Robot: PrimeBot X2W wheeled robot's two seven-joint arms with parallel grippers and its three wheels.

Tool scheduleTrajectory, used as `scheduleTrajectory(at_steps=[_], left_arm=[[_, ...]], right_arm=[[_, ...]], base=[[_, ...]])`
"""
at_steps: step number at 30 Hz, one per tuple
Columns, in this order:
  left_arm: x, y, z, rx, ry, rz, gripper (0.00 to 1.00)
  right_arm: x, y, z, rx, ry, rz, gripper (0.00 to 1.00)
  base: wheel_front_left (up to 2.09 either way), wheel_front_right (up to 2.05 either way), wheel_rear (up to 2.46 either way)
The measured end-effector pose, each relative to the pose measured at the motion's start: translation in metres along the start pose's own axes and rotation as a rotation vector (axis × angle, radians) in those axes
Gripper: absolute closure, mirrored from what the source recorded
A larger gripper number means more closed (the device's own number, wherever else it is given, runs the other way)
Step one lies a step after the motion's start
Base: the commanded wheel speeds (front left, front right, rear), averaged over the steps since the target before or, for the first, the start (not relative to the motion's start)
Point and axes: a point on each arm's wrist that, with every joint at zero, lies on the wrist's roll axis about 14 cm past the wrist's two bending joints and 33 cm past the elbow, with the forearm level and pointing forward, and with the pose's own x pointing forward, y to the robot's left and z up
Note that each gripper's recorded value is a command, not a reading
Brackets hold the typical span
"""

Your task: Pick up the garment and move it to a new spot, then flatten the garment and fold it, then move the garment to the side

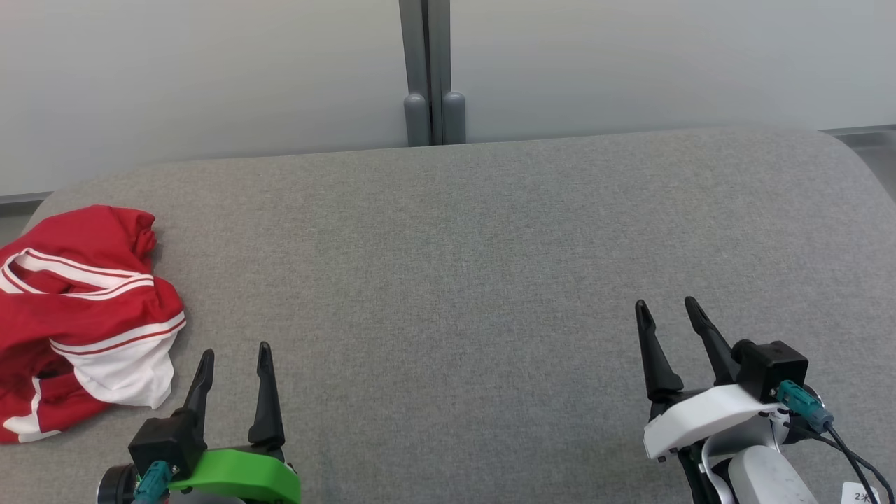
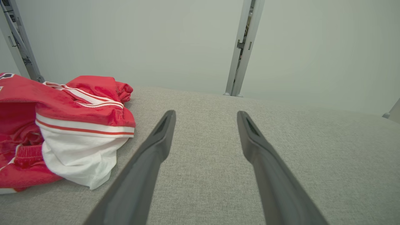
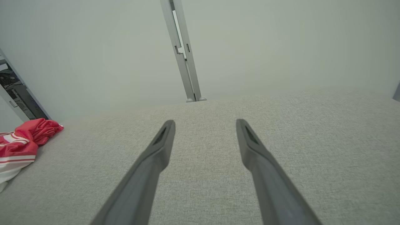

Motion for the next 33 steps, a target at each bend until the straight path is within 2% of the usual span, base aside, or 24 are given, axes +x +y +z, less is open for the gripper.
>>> scheduleTrajectory(at_steps=[17, 33], left_arm=[[-0.001, -0.004, 0.005, 0.075, -0.031, -0.018, 0.0], [-0.005, 0.001, 0.006, 0.065, -0.034, -0.001, 0.0]], right_arm=[[0.0, 0.008, 0.006, -0.095, -0.03, 0.037, 0.0], [0.002, 0.011, 0.009, -0.096, -0.039, 0.047, 0.0]], base=[[0.0, 0.0, 0.0], [0.0, 0.0, 0.0]])
